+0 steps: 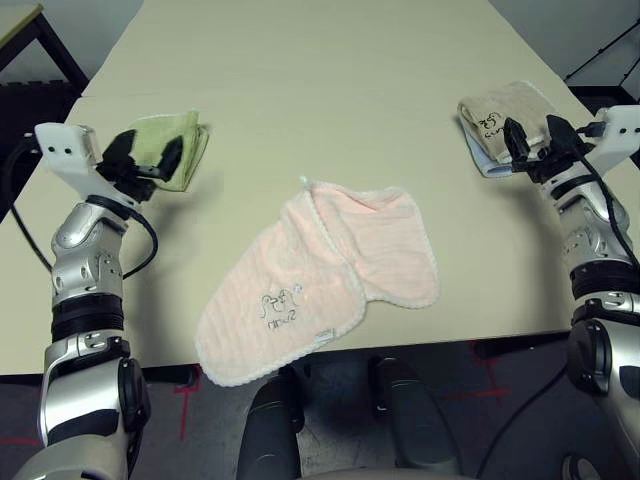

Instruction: Fold the towel and set it aside.

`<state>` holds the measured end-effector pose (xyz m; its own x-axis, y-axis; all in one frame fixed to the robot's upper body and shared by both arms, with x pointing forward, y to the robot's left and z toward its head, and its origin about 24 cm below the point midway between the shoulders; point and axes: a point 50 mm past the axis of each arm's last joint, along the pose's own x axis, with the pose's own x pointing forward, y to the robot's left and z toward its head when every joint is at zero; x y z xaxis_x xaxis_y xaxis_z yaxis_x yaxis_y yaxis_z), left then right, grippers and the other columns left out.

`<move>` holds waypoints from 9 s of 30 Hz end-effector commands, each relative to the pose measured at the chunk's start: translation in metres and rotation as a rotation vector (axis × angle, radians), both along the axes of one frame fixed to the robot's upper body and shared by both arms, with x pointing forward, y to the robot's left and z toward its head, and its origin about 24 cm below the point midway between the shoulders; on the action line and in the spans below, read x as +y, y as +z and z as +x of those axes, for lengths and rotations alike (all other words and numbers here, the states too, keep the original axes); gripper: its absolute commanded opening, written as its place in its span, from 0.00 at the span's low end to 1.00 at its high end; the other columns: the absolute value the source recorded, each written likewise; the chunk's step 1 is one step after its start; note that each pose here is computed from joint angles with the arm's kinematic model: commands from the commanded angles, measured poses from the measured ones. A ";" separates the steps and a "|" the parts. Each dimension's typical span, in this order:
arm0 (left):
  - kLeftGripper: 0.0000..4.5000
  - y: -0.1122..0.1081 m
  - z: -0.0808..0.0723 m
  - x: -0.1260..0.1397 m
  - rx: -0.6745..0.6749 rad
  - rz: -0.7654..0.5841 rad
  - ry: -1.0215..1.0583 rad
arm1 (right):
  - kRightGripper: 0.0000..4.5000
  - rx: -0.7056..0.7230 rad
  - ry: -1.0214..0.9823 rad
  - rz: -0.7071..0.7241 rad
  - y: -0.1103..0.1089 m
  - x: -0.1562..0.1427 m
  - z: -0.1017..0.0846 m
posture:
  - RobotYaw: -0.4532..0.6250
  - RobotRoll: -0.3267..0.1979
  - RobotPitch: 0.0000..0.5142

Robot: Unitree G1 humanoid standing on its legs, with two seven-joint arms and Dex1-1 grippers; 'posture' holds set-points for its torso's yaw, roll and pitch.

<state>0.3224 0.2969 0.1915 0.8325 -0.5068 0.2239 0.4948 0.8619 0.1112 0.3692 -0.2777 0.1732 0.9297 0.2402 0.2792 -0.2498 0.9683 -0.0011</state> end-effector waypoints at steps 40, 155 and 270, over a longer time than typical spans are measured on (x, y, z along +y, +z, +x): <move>1.00 0.006 -0.027 -0.013 0.189 0.405 -0.538 | 0.99 0.476 0.719 -0.808 0.021 0.094 0.029 | 0.36 0.62 0.34; 1.00 0.063 0.058 -0.179 0.029 -0.125 -0.207 | 0.01 -0.334 0.565 0.119 0.269 0.193 0.004 | 0.38 0.62 0.32; 0.79 -0.031 0.024 -0.139 0.698 -0.053 0.001 | 0.00 -0.317 0.443 0.140 0.264 0.168 0.012 | 0.36 0.62 0.39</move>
